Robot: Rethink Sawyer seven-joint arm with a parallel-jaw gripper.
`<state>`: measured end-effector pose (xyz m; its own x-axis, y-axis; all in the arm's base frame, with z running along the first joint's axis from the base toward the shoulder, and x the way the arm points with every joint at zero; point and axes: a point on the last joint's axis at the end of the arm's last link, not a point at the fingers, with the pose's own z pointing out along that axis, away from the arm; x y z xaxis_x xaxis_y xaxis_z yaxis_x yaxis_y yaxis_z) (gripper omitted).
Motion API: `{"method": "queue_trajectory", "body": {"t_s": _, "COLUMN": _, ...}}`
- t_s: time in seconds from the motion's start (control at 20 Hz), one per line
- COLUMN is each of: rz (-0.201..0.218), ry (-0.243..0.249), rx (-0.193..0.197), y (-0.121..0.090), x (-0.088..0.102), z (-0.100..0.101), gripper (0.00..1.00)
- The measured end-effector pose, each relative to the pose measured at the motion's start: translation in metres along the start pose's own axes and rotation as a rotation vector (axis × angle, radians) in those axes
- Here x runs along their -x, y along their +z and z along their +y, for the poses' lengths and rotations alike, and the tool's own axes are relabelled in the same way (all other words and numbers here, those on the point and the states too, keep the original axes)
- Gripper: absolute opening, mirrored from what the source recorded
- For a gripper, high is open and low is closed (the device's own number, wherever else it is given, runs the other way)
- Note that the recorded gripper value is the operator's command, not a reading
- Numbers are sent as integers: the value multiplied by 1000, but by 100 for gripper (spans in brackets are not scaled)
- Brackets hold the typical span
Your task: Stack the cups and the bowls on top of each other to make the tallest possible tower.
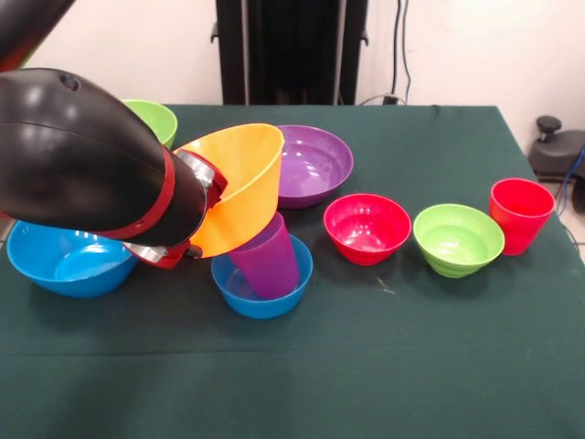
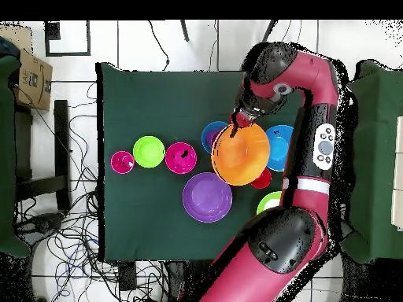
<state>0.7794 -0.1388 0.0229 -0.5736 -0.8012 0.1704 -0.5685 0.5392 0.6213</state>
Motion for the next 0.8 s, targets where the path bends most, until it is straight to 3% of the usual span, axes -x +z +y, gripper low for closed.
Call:
{"method": "queue_trajectory", "body": {"t_s": 0.65, "rz": -1, "ry": 1, "rx": -9, "y": -6, "x": -1, "z": 1, "gripper": 100}}
{"method": "queue_trajectory", "body": {"t_s": 0.7, "rz": -1, "ry": 1, "rx": -9, "y": -6, "x": -1, "z": 2, "gripper": 0}}
{"method": "queue_trajectory", "body": {"t_s": 0.8, "rz": -1, "ry": 2, "rx": -10, "y": -6, "x": -1, "z": 1, "gripper": 0}}
